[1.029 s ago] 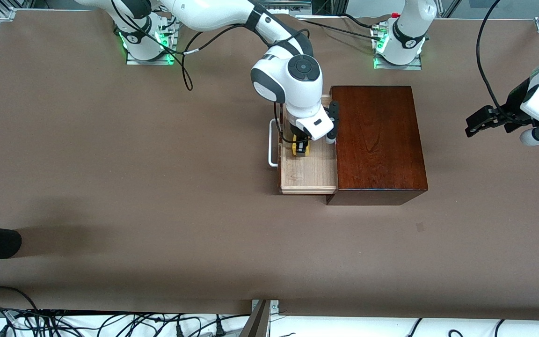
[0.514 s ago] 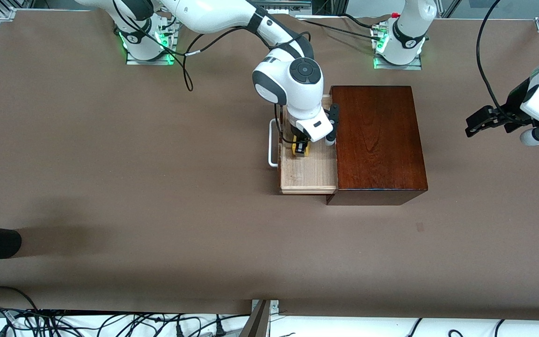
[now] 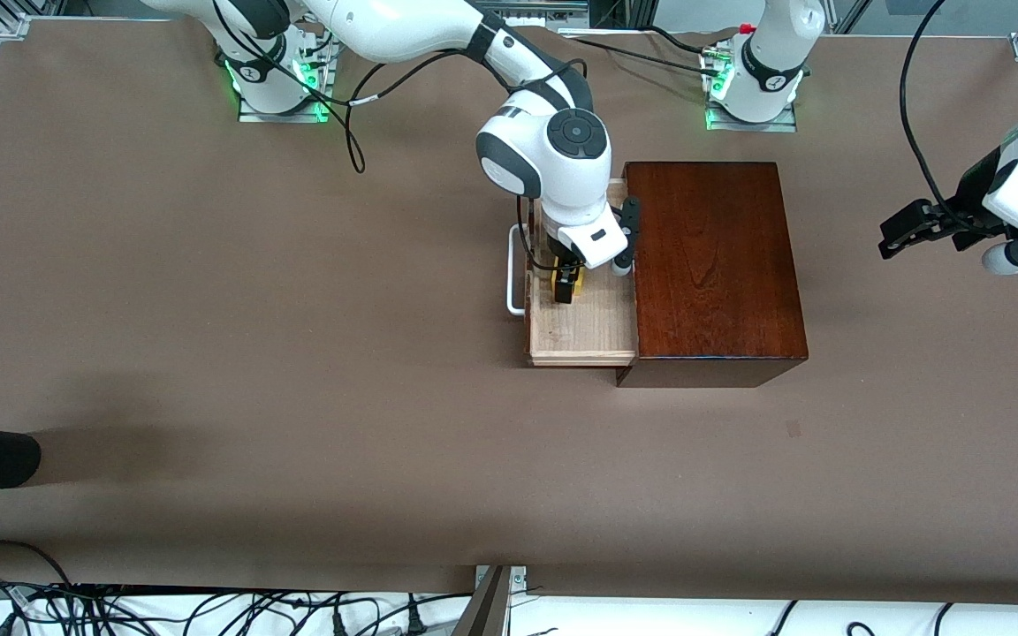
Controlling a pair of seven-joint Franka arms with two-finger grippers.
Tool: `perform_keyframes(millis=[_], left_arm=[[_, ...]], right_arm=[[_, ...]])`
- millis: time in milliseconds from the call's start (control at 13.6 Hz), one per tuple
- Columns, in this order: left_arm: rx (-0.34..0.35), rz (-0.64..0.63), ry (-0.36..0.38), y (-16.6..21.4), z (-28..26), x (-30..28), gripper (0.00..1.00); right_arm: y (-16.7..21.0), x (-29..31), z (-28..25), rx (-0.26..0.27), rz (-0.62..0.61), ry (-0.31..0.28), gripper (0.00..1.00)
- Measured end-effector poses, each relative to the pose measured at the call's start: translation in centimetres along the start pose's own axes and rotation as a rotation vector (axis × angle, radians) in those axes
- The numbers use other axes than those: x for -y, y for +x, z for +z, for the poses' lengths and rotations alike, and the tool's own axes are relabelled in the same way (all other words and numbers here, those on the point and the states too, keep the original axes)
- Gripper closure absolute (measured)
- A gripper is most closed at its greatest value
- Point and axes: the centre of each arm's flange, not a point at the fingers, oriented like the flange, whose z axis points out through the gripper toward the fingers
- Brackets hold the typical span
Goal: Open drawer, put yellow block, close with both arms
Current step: 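Lower the cube into the drawer and open the right gripper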
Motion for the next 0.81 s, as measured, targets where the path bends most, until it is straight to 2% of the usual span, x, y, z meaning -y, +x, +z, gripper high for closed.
perform_keyframes(millis=[220,441,588,808], left_arm=[[-0.001,0.000,0.000,0.0,0.0,0.0,0.00],[-0.005,0.000,-0.001,0.2,0.0,-0.1,0.00],[-0.006,0.000,0.000,0.5,0.1,-0.1,0.00],[0.000,0.005,0.002,0.9,0.5,-0.4,0.00]], right_arm=[[0.1,-0.5,-3.4,0.031,0.008,0.008,0.00],[-0.5,-1.8,-7.9,0.033,0.029,-0.005,0.00],[-2.2,-4.3,-10.4,0.034,0.073,-0.022,0.00],[-6.6,-11.0,-11.9,0.033,0.177,-0.036,0.00]])
